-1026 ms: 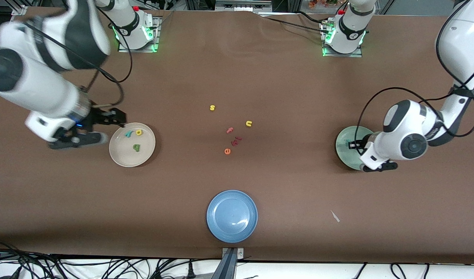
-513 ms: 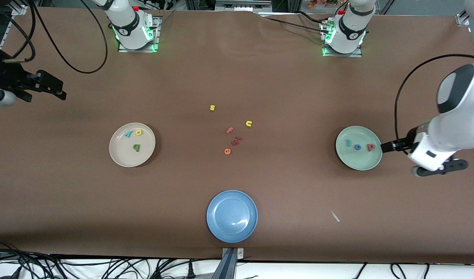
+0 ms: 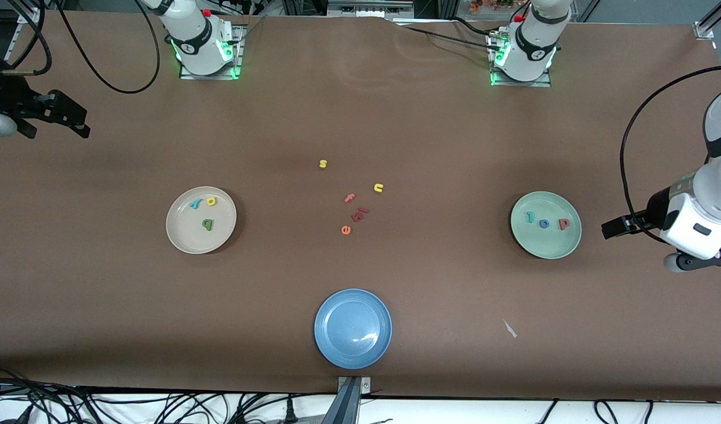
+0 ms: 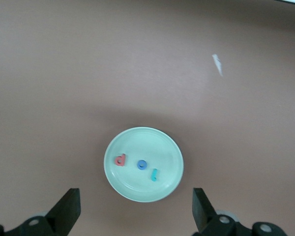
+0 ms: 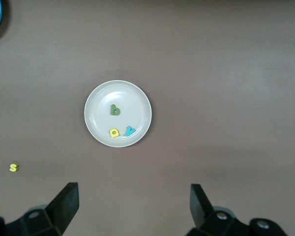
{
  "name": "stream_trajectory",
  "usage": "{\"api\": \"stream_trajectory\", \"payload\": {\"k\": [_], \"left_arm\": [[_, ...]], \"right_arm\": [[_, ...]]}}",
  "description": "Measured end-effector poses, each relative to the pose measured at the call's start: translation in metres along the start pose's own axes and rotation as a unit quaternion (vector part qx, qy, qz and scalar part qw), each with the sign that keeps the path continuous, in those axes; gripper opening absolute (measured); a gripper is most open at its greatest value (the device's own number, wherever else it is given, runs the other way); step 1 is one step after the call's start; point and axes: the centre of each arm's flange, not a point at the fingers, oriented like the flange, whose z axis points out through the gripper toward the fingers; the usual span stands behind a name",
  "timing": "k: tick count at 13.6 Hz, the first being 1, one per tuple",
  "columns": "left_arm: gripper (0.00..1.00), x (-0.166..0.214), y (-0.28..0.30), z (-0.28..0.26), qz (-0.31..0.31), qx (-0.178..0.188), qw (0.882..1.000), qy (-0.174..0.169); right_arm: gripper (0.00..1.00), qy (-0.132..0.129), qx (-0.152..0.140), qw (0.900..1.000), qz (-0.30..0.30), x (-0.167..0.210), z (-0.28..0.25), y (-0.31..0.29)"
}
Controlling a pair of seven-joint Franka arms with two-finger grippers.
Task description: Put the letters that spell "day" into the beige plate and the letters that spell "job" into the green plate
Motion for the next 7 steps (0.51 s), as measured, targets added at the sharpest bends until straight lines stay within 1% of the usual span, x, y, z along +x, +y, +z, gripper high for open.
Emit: {"api": "stream_trajectory", "payload": {"k": [1, 7], "left_arm": [[1.0, -0.001, -0.001, -0.003, 0.004, -0.004, 1.0, -0.005], [1.0, 0.001, -0.007, -0.017, 0.002, -0.01, 1.0, 0.002]], "right_arm": [[1.0, 0.0, 0.0, 1.0, -0.001, 0.003, 0.001, -0.001], [1.0, -0.005, 0.0, 1.0, -0.001, 0.013, 0.007, -0.002]]}}
